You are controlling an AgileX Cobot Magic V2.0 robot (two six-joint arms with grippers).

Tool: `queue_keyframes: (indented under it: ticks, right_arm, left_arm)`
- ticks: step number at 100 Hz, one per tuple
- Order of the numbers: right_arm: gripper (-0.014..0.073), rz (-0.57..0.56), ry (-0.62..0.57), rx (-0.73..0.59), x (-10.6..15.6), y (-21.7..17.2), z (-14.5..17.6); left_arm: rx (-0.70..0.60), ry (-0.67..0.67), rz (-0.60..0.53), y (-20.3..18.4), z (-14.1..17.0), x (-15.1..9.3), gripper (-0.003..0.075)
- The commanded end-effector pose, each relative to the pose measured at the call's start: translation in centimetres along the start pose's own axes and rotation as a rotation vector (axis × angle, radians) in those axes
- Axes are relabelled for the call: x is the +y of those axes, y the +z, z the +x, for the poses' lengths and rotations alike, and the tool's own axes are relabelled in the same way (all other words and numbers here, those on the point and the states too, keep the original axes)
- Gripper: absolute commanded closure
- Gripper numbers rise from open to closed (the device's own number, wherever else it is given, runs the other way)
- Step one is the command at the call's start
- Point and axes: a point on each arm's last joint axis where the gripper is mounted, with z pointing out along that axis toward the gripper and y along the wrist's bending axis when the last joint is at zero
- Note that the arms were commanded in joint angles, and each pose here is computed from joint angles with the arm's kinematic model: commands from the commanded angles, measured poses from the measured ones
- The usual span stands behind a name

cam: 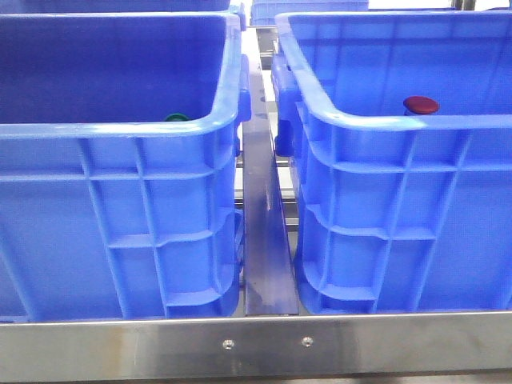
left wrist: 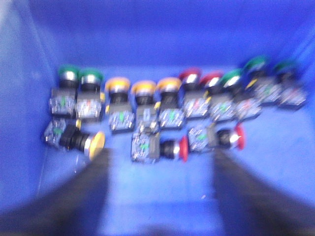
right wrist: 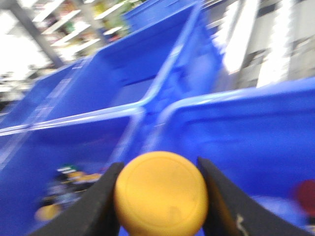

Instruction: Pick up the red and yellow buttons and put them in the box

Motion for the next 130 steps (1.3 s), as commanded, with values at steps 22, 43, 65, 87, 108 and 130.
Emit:
queue_keyframes:
  ticks: [22,43,65,87,108,130]
  right_arm:
    - [0.0479,0.342,-0.219,-0.096,-2.5,-0.9,-2.3]
    - [0.0479,0.412,-0.272,-0.005,-5.6,2.1,-2.2]
    - [0.0479,0.453,-0.300,0.089,-9.2,5.8,-1.7]
    - [0.0479,0.463,-0.297,0.139,-11.8,8.3,-1.0]
    - [0.0479,0.469,-0.310,0.160,-13.4,9.4,-0.8]
    - [0.0479,0.461,-0.308,0.182,-14.6,10.7,-0.2]
  left_arm:
    - [-0.176,0.001,0.039,-2.6,-0.9,0.4,0.0741]
    - [-0.182,0.000,0.045,-2.6,-0.9,0.3,0.0741]
    - [-0.182,0.000,0.045,-2.6,-0.9,0.3,0.0741]
    - [-0.182,-0.002,0.045,-2.6,-0.9,0.3,0.0741]
    - [-0.182,-0.002,0.045,-2.6,-0.9,0.3,0.0741]
    - [-0.182,-0.002,0.045,-2.6,-0.9,0.3,0.0741]
